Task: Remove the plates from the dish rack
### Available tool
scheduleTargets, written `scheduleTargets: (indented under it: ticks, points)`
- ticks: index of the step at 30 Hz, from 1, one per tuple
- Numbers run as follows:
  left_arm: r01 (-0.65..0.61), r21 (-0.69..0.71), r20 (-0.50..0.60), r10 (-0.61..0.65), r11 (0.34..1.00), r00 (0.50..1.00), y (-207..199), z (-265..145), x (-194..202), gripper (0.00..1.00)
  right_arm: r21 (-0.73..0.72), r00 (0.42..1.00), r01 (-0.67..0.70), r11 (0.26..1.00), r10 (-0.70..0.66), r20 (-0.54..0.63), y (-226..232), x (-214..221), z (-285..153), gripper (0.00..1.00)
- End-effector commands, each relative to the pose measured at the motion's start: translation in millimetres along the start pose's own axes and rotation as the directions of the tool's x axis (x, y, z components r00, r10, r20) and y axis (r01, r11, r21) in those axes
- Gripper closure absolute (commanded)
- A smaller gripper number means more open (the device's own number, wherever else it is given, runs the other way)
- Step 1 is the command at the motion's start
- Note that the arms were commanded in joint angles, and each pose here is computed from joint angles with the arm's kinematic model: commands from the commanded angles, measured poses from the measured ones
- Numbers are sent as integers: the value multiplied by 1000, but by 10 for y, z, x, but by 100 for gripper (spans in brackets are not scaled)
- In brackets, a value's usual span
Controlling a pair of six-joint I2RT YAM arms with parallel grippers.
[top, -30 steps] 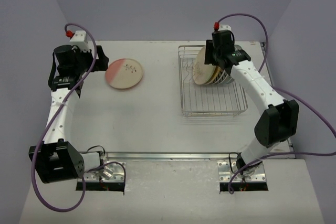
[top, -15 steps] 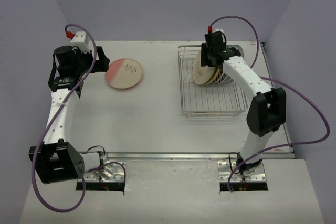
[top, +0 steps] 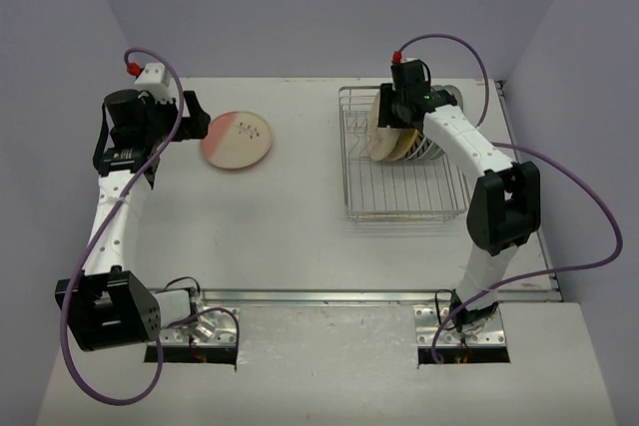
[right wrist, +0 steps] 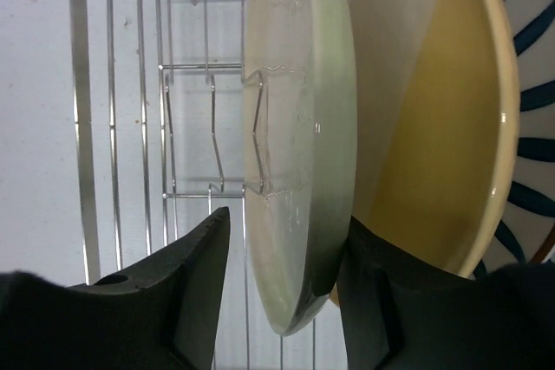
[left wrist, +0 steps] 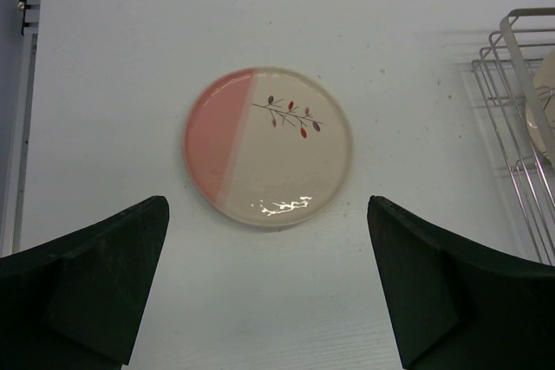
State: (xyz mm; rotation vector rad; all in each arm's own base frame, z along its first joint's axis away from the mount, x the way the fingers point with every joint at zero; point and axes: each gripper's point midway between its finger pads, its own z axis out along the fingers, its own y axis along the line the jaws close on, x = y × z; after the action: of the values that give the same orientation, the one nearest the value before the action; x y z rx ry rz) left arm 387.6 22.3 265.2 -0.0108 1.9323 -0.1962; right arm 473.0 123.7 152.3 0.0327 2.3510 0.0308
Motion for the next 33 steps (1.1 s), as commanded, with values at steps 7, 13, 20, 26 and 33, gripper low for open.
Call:
scheduleTargets:
  ticks: [7,13,20,26,33]
  points:
    - [3,36,45,-4,999,999,-77,34,-117,3,-203,993,-23,979,45,105,393,-188,-83,66]
    - [11,42,43,-13,999,999,-90,31,-122,3,-180,995,-12,984,30,100,340,-192,-115,99]
    - [12,41,43,-13,999,999,-86,29,-125,3,-232,983,3,973,40,178,388,-450,-465,100]
    - [47,51,48,-50,998,998,-127,10,-175,0,-245,949,59,968,22,315,376,-902,-902,100]
    - [45,192,62,-58,980,996,-401,-94,-311,0,-263,885,108,959,28,464,292,-1361,-1509,100]
